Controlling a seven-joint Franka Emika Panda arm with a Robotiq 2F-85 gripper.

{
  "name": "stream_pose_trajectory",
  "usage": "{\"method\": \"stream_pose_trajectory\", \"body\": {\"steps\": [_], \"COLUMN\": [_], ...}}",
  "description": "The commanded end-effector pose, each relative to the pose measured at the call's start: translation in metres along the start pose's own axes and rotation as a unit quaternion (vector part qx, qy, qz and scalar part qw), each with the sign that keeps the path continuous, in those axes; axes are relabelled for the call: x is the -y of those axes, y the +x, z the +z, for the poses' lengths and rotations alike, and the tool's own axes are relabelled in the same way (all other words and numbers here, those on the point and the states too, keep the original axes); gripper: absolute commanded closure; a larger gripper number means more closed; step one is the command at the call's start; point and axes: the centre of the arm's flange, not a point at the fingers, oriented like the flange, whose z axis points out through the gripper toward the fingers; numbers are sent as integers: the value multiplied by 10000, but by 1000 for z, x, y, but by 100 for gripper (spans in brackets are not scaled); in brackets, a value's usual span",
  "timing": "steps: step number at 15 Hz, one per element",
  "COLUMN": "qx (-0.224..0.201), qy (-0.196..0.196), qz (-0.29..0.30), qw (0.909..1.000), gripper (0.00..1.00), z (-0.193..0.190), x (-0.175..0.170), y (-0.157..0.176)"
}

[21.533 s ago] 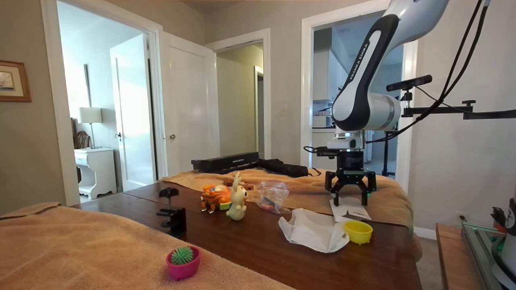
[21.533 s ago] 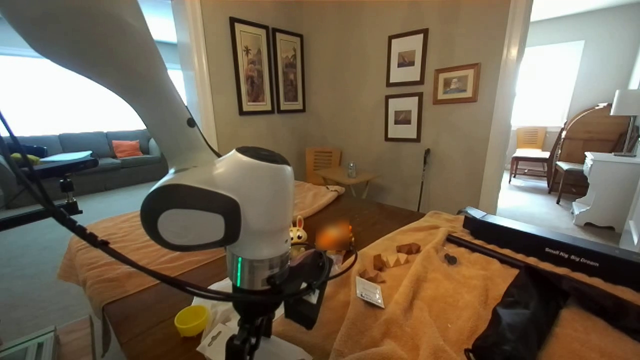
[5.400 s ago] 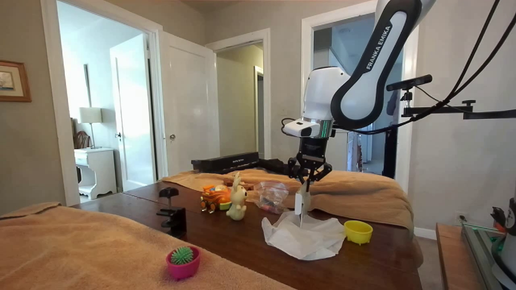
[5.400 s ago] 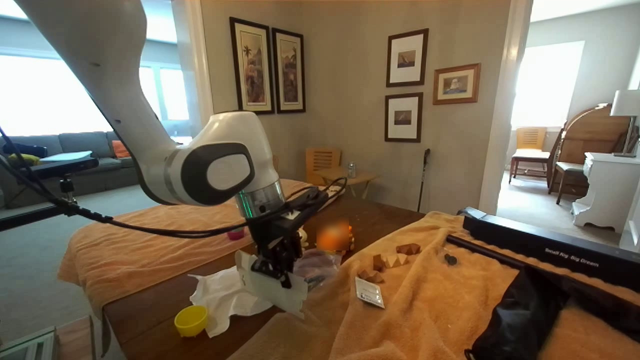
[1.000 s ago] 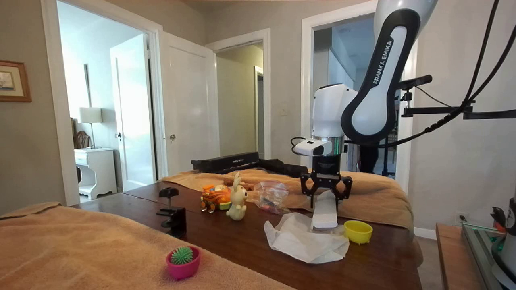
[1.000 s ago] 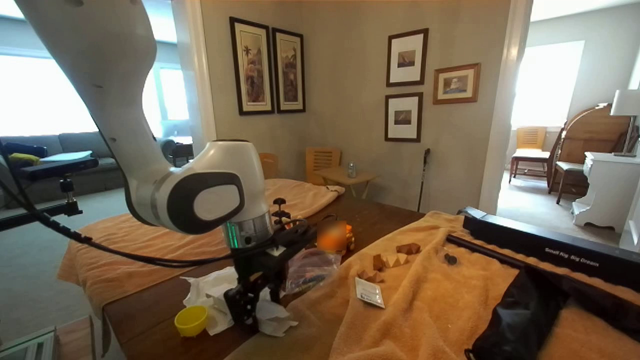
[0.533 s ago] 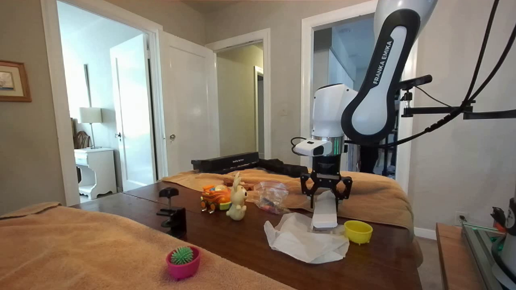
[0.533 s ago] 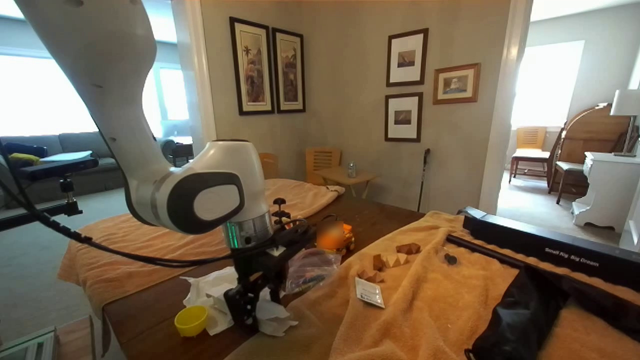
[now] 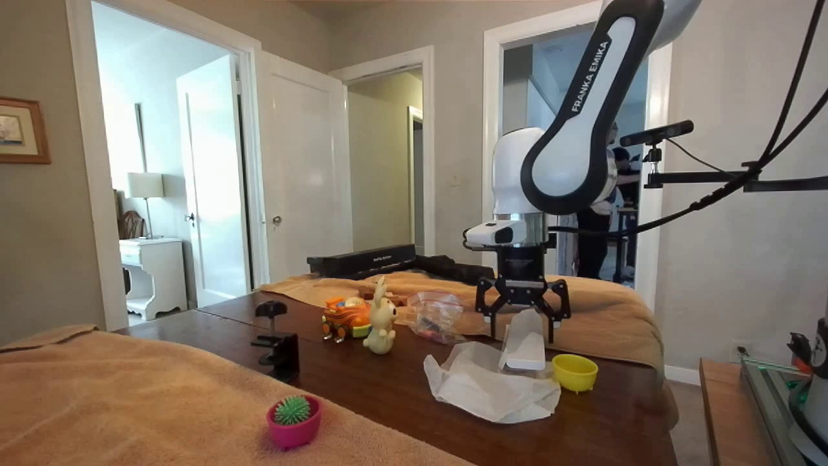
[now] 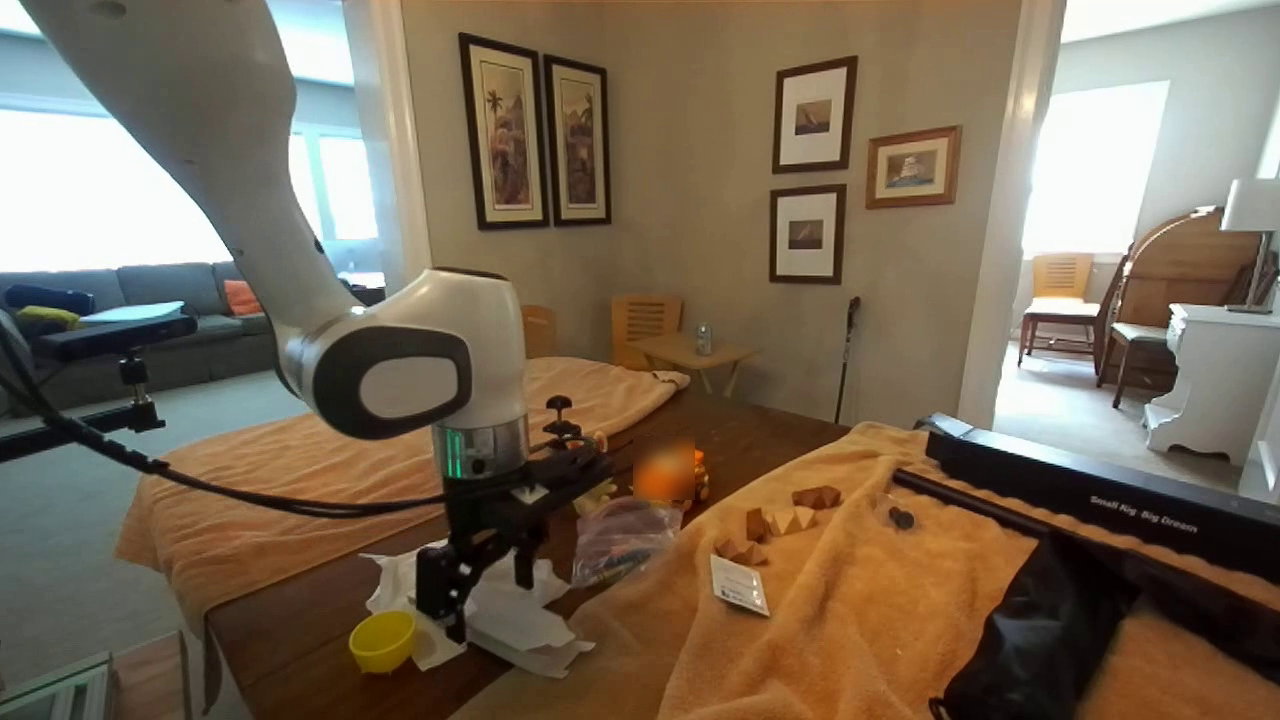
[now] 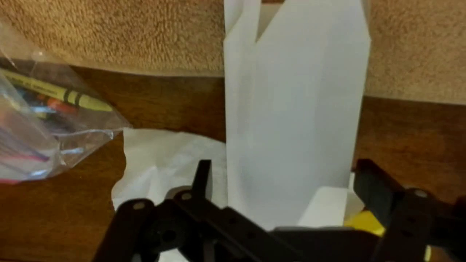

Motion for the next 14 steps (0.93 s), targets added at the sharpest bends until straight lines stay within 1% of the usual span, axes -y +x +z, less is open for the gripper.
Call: {"method": "stream_pose_trajectory", "body": {"steps": [1,2,3,4,5,6,7,8,10,13,14], "qx": [-408,-459,-444,-365,-198,-121,-164,-254,-247,-244,-161], "qy": [69,65,100,167,135,118,71,67,14,1,-108], "qz": [387,585,628,659,761,807,766,714,751,751,898], "qw": [9984,9972,9970,9970,9968,9966,9969,9971,9969,9969,9958], "gripper": [0,0,0,0,0,0,0,0,0,0,0], "z": [-53,-65,-74,-84,-94,-103,-109,-87,-99,-100,-100], "x": [-4,-9,-11,-13,-14,-16,-16,-17,-17,-17,-20], "y": [2,0,-1,-5,-9,-14,-16,-15,-19,-19,-19]}}
